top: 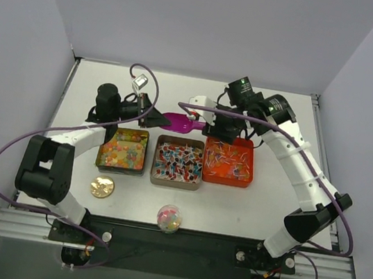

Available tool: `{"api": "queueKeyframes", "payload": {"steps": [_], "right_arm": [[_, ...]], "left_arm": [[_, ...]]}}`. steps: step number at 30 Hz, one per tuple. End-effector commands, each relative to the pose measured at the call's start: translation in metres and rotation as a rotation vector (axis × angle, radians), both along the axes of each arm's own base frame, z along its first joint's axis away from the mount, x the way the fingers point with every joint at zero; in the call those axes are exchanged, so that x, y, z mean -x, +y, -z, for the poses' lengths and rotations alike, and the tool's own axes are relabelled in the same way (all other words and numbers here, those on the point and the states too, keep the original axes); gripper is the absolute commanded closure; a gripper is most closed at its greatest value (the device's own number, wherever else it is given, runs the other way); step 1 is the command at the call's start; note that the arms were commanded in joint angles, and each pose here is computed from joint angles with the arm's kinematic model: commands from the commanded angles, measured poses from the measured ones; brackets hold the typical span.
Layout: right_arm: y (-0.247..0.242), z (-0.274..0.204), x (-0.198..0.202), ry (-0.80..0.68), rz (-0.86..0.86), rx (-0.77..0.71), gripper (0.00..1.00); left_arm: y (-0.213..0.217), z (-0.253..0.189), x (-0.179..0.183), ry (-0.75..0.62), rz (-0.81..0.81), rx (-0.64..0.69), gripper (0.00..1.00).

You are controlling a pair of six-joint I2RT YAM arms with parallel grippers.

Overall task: Pack the candies
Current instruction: Adjust the spatula.

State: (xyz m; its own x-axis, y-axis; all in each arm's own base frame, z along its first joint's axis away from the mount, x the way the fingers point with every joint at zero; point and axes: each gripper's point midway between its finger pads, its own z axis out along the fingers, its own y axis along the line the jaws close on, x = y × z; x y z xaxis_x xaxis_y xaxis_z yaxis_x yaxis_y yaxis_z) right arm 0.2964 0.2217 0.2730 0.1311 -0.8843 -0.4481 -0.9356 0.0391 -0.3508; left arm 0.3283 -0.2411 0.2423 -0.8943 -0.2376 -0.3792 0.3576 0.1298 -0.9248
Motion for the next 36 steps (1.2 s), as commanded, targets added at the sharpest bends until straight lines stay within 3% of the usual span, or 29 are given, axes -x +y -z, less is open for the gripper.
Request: {"api": "queueKeyframes", "payload": {"steps": [1,19,22,23,25,27,28,29,30,32,33,34,35,36], "right_arm": [[0.02,-0.002,0.005,0.027,-0.061,-0.075,0.56],[0.048,0.014,-0.004,0.086,-0.117,-0.118,0.69],[0.048,0.012,-0.007,0.078,-0.115,-0.128,0.81],[0.049,0.009,-0.007,0.074,-0.119,-0.139,0.92],[0.048,0.005,-0.008,0.063,-0.125,-0.145,1.0],[0.041,-0.001,-0.01,0.027,-0.139,-0.133,1.0],[0.037,-0.002,-0.011,0.012,-0.149,-0.121,1.0],[0.027,-0.003,-0.013,-0.034,-0.192,-0.066,1.0],[0.017,-0.001,-0.017,-0.052,-0.21,-0.022,1.0],[-0.002,0.006,-0.015,-0.045,-0.276,0.089,1.0],[-0.012,0.007,-0.021,-0.069,-0.32,0.147,1.0],[-0.015,0.012,-0.026,-0.06,-0.356,0.186,1.0],[-0.022,0.01,-0.023,-0.047,-0.384,0.225,1.0],[-0.027,0.01,-0.03,-0.071,-0.44,0.281,1.0]], "left_arm": [[0.003,-0.012,-0.006,-0.055,-0.021,0.011,1.0],[0.003,-0.01,-0.006,-0.032,-0.023,0.016,1.0],[0.003,-0.009,-0.009,-0.022,-0.028,0.016,1.0],[0.004,-0.006,-0.012,-0.006,-0.048,0.012,1.0],[0.006,-0.003,-0.017,0.012,-0.072,0.001,0.76],[0.016,-0.004,-0.025,-0.023,-0.107,-0.03,0.61],[0.022,-0.005,-0.029,-0.037,-0.13,-0.044,0.42],[0.039,-0.014,-0.037,-0.091,-0.179,-0.068,0.3],[0.049,-0.004,-0.038,-0.022,-0.215,-0.101,0.19],[0.071,-0.008,-0.038,-0.084,-0.281,-0.159,0.17],[0.077,0.005,-0.033,-0.028,-0.313,-0.204,0.17],[0.081,0.004,-0.029,-0.064,-0.326,-0.225,0.17],[0.084,-0.007,-0.02,-0.193,-0.336,-0.274,0.18],[0.087,0.007,-0.012,-0.176,-0.357,-0.333,0.18]]}}
